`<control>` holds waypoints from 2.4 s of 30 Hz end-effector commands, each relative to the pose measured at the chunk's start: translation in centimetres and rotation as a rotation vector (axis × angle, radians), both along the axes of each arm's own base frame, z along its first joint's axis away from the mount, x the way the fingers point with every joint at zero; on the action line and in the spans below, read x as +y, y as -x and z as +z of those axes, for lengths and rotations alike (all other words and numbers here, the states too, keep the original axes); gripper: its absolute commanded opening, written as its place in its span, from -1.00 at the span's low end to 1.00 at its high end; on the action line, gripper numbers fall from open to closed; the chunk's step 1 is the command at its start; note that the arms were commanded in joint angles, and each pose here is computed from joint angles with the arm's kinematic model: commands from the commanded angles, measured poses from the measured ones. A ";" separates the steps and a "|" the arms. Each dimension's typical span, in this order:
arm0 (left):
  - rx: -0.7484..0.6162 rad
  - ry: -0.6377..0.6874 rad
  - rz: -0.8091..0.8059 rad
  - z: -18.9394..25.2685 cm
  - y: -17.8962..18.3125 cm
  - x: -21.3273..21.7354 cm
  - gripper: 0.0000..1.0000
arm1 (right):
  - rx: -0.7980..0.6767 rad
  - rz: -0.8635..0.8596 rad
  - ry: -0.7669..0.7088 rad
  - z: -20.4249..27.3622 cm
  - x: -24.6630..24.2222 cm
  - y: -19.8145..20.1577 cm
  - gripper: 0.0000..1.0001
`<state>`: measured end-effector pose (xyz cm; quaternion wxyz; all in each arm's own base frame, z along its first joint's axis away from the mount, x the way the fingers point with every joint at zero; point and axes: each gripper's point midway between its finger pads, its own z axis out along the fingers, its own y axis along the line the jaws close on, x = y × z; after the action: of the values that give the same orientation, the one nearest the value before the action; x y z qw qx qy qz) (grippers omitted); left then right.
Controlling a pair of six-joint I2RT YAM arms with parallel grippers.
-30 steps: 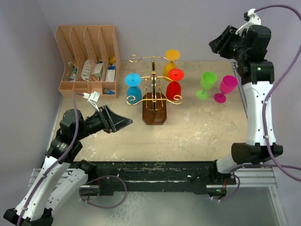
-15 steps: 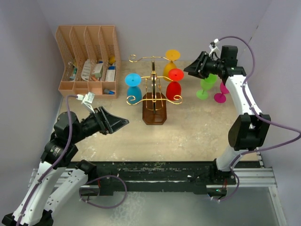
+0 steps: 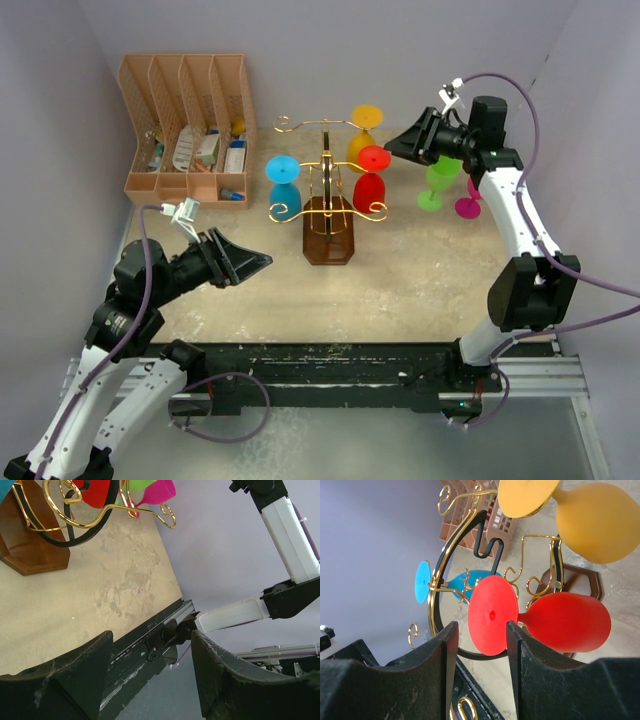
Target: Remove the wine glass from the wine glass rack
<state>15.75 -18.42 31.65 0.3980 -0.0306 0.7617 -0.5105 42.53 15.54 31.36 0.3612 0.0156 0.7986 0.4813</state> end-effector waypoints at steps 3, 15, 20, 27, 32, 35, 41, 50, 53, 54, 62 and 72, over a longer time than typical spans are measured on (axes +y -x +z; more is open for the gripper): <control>-0.033 0.023 0.007 1.0 0.1 0.1 0.34 | -0.028 0.012 0.017 0.1 0.2 0.3 -0.10; -0.027 0.024 0.006 0.7 -0.1 0.0 0.33 | 0.007 0.010 0.034 -1.3 0.4 -0.2 -0.17; -0.027 0.024 0.008 0.7 -0.1 0.0 0.33 | 0.027 0.029 0.035 -2.0 0.7 -0.5 -0.20; -0.027 0.025 0.010 0.7 -0.2 0.0 0.33 | 0.033 0.049 0.032 -2.4 1.3 -0.6 -0.68; -0.026 0.025 0.008 0.6 -0.2 0.0 0.33 | 0.014 0.041 0.037 -1.5 1.1 -0.3 -1.00; -0.020 0.025 0.007 0.4 -0.3 -0.1 0.33 | 0.011 0.050 0.033 -1.1 1.2 0.1 -1.00; -0.023 0.029 0.008 0.6 -0.3 -0.1 0.33 | 0.027 0.064 -0.015 -0.2 1.5 1.2 -1.00; -0.022 0.031 0.007 0.7 -0.2 -0.1 0.33 | 0.025 0.050 -0.067 0.2 1.3 2.4 -1.00; -0.019 0.030 0.004 0.6 -0.2 -0.1 0.33 | 0.029 0.072 -0.094 0.3 1.6 3.1 -1.00; -0.019 0.030 0.004 0.5 -0.3 -0.1 0.33 | 0.032 0.078 -0.102 0.3 1.7 3.3 -1.00; -0.016 0.037 -0.003 0.4 -0.4 -0.4 0.33 | 0.020 0.088 -0.138 1.3 1.9 4.4 -1.00; -0.012 0.039 -0.004 0.3 -0.5 -0.4 0.33 | 0.036 0.000 -0.125 0.5 0.1 3.9 -1.00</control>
<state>16.02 -18.62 30.81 0.3879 -0.0414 0.7641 -0.5138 39.15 16.11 30.27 0.3243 0.0532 0.7855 0.5244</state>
